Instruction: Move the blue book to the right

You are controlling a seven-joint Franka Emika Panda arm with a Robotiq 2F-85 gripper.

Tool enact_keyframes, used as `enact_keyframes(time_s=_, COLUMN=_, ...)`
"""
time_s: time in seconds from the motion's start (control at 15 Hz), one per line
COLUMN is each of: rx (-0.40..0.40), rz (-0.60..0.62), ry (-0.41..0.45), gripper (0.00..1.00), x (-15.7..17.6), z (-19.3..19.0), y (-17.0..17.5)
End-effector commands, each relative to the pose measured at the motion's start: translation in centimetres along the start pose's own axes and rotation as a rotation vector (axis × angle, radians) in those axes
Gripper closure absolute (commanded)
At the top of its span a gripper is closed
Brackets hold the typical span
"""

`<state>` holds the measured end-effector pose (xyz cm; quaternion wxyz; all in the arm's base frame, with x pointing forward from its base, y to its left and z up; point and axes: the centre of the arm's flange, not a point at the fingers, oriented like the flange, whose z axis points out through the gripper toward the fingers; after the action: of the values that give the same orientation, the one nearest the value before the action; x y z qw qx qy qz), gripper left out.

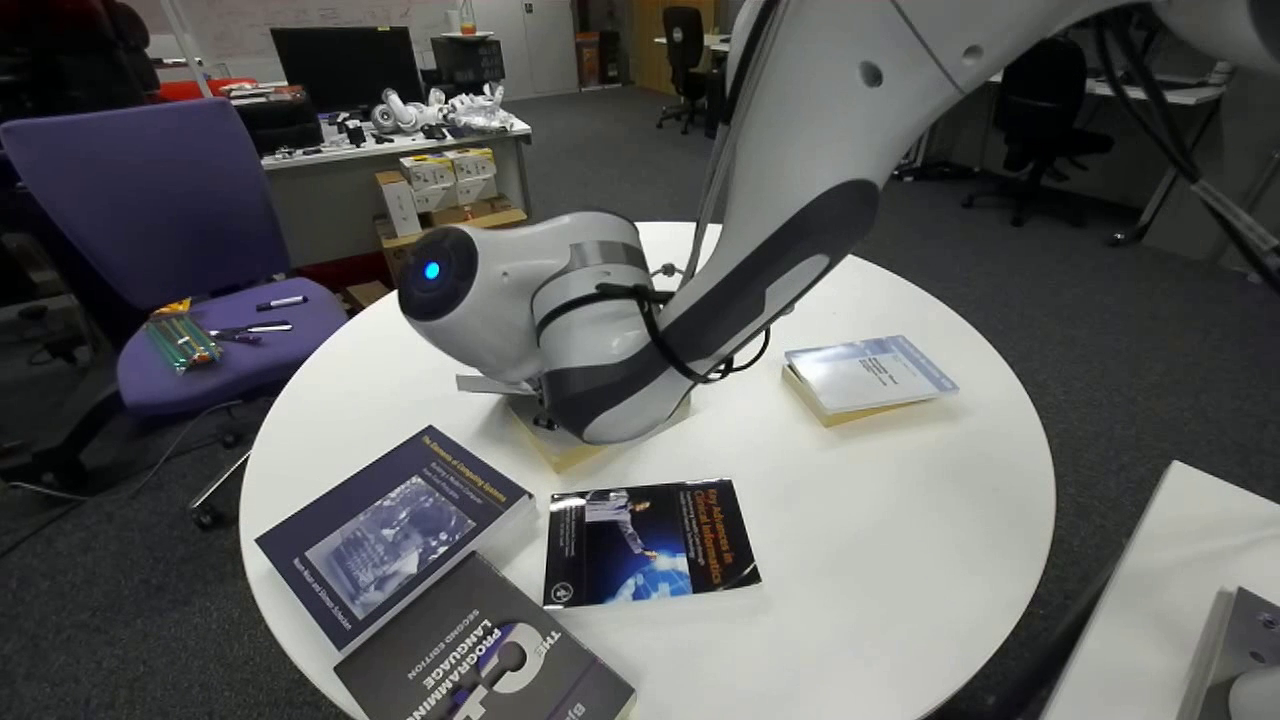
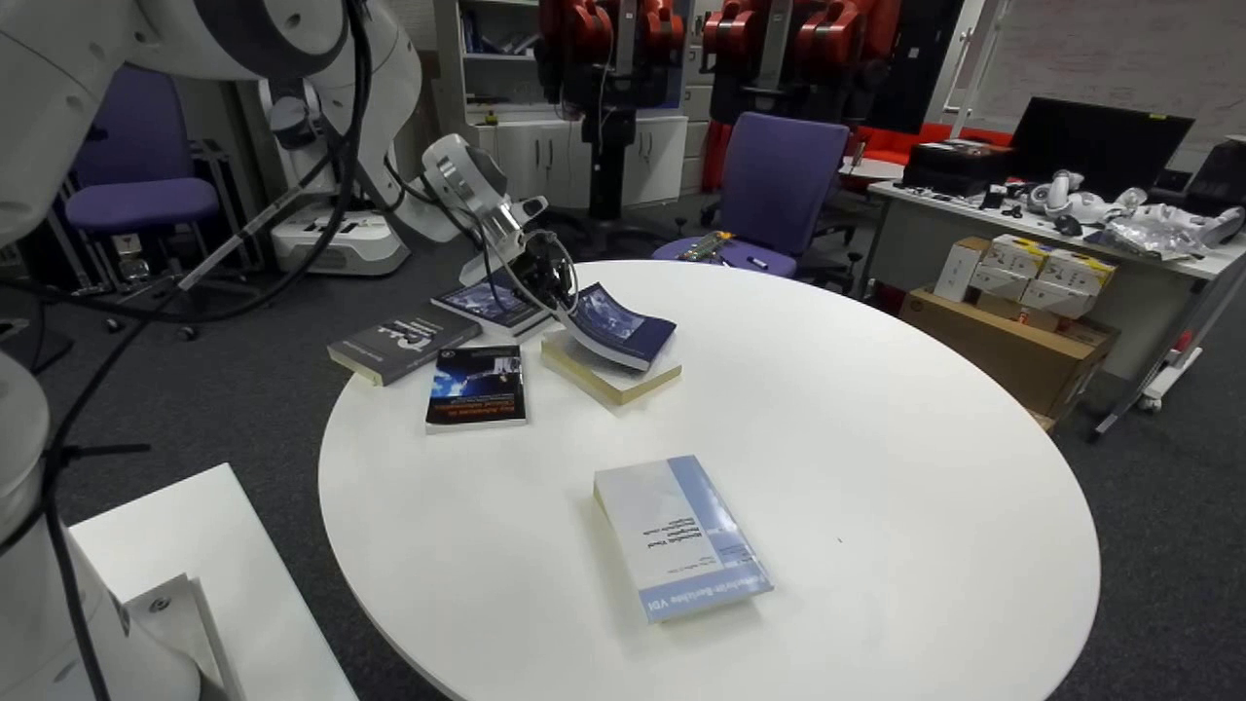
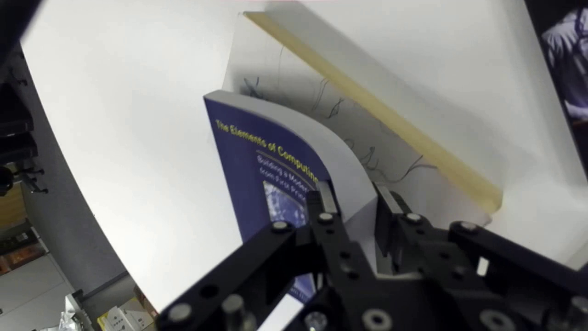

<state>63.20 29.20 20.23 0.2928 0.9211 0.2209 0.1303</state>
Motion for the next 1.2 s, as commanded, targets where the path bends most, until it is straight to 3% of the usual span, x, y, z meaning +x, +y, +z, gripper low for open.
enact_keyframes(time_s=0.0, rx=0.03, rz=0.041, ry=0.019, gripper=0.94, x=0.3, z=-5.6, y=5.1)
enact_keyframes(time_s=0.53, rx=-0.019, rz=0.18, ry=0.023, gripper=0.94, x=-1.1, z=-9.9, y=14.5)
enact_keyframes(time_s=0.73, rx=-0.003, rz=0.231, ry=0.028, gripper=0.94, x=-2.5, z=-11.3, y=17.6)
enact_keyframes(time_s=1.13, rx=-0.049, rz=0.319, ry=-0.001, gripper=0.94, x=-5.4, z=-13.9, y=23.4)
